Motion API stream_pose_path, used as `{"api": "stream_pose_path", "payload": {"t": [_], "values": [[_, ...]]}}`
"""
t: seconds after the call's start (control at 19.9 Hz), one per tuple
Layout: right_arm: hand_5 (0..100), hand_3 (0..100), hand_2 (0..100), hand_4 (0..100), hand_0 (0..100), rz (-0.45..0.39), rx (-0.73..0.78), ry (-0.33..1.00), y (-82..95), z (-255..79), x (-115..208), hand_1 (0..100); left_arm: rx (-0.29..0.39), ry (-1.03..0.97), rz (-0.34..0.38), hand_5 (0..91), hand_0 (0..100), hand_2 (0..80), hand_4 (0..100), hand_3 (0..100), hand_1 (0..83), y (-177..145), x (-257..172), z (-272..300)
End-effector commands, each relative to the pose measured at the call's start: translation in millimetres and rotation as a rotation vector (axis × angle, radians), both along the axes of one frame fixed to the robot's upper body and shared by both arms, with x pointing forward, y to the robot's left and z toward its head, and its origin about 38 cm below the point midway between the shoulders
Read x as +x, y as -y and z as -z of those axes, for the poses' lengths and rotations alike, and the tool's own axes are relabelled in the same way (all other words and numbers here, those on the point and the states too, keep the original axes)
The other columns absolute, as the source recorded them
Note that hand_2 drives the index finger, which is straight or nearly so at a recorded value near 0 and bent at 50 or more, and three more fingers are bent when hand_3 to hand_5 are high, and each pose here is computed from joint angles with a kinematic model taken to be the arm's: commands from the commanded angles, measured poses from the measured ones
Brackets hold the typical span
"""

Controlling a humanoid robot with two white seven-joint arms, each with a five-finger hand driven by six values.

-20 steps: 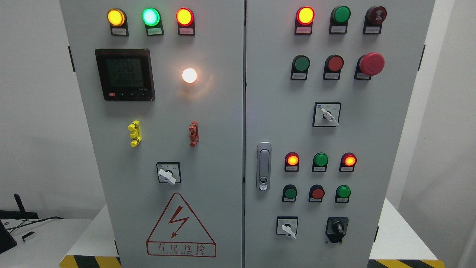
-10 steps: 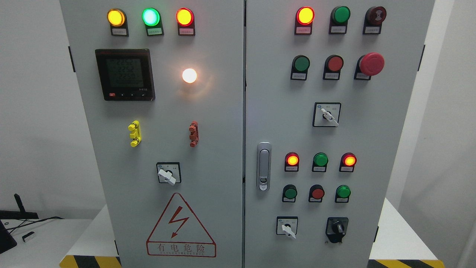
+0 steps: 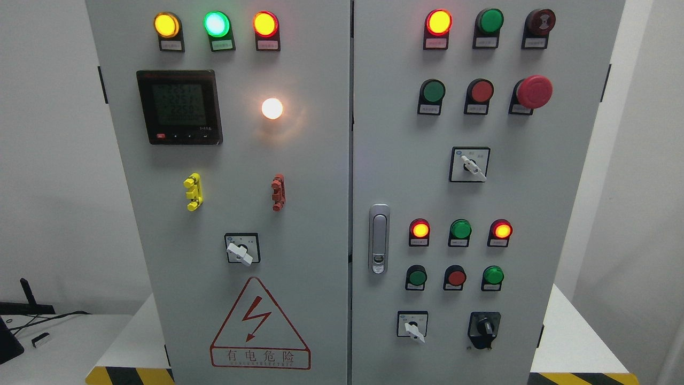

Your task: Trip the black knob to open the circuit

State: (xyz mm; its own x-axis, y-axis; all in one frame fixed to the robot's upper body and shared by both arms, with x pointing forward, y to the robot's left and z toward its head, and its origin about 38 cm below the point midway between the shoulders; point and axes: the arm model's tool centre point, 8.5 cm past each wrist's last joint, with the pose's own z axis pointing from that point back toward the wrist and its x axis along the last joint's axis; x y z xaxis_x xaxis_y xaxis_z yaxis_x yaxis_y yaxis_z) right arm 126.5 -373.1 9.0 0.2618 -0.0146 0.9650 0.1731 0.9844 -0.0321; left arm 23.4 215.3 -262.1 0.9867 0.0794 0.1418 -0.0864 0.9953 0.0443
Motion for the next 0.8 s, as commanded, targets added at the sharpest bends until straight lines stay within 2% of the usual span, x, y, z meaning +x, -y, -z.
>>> {"api": "stream_pose_path", "payload": {"t": [0.0,0.35,0.75], "values": [[89,100,45,94,20,-0.026,-0.085,0.31,7.0,-103.3,76.5,59,-0.001,0.0,0.031,0.0,12,0.0,0,0,38.9,1.2,0.2,0.0],[89,100,45,95,22,-0.02,-0.092,0.413,3.9,-146.2,129.4,59,0.0,0.0,0.031,0.0,12,0.0,0,0,38.9,0.3,0.2,0.0],[91,100,46,98,25,-0.016,-0.085,0.405,1.1,-157.6,173.6,64,0.0,0.0,0.031,0.0,12,0.0,0,0,38.9,0.3,0.2,0.0]]}}
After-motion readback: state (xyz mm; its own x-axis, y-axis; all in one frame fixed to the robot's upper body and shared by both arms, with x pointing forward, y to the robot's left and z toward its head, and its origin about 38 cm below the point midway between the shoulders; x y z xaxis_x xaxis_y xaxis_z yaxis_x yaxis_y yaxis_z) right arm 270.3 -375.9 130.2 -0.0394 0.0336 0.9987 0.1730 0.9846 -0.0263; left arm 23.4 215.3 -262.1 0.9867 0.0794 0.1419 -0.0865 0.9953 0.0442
